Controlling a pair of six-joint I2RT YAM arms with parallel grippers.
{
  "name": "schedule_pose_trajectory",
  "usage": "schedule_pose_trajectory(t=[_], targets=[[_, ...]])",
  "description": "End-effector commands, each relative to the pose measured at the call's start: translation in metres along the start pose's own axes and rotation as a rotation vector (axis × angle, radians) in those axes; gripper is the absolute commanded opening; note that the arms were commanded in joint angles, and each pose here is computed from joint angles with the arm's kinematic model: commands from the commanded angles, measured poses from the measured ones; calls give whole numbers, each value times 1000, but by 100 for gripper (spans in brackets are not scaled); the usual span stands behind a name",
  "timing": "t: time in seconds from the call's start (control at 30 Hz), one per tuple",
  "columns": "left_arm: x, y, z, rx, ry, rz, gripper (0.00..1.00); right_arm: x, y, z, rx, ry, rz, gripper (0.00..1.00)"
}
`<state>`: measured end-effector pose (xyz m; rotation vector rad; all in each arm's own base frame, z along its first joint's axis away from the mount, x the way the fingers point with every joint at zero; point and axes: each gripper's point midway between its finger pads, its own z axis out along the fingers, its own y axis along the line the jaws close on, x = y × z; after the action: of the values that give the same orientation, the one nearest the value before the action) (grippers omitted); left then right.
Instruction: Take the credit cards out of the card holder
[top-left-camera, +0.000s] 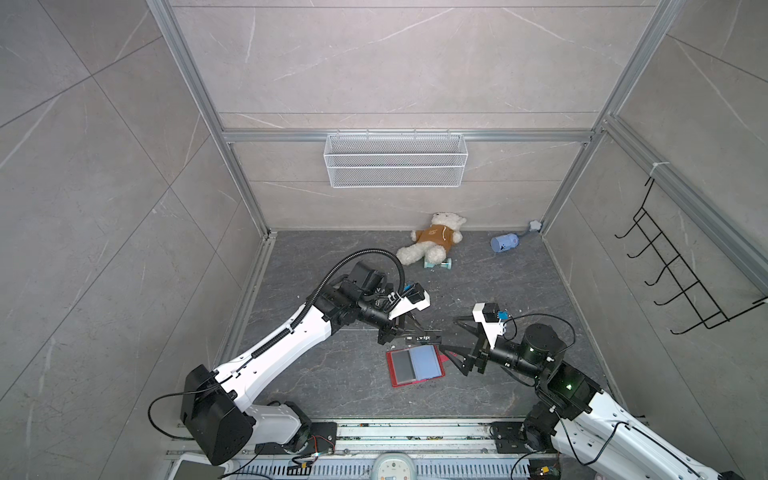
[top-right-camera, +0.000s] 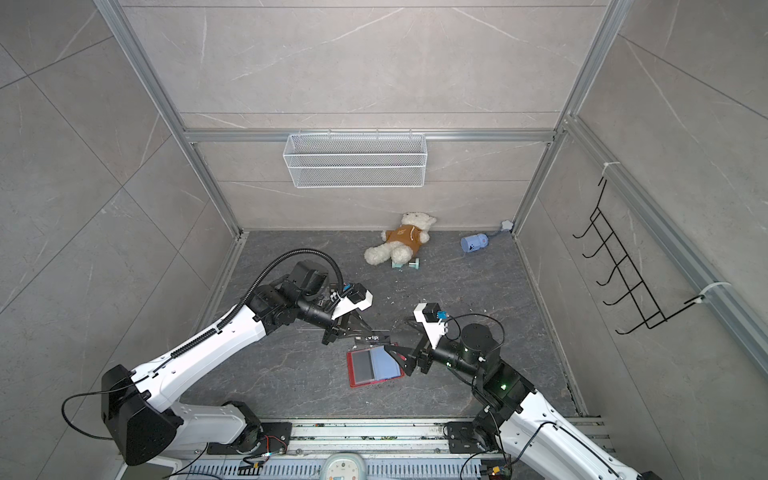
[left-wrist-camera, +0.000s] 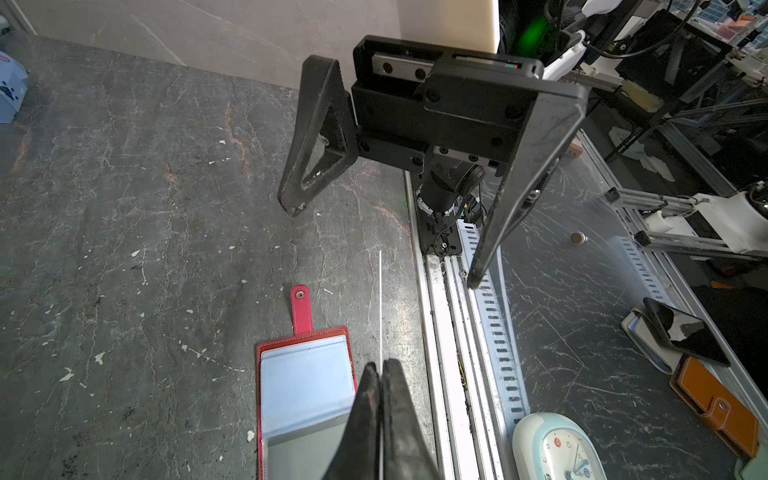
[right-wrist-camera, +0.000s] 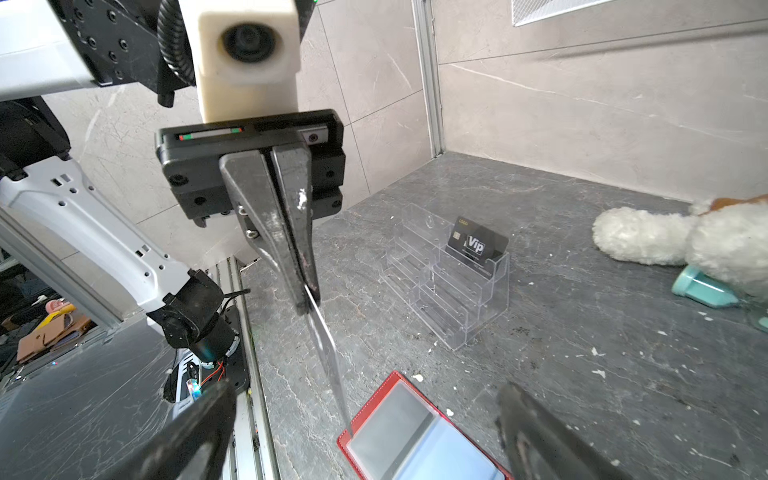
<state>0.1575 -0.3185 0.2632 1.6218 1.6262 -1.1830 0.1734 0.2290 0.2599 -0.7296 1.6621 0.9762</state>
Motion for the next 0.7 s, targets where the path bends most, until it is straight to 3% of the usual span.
schedule_pose_trajectory(t=[0.0, 0.67], targets=[[-3, -5, -7, -12, -7, 20, 0, -6, -4, -5, 42, -12, 24, 99], [2, -5, -8, -23, 15, 9, 0, -5, -8, -5, 60, -8, 43, 100]])
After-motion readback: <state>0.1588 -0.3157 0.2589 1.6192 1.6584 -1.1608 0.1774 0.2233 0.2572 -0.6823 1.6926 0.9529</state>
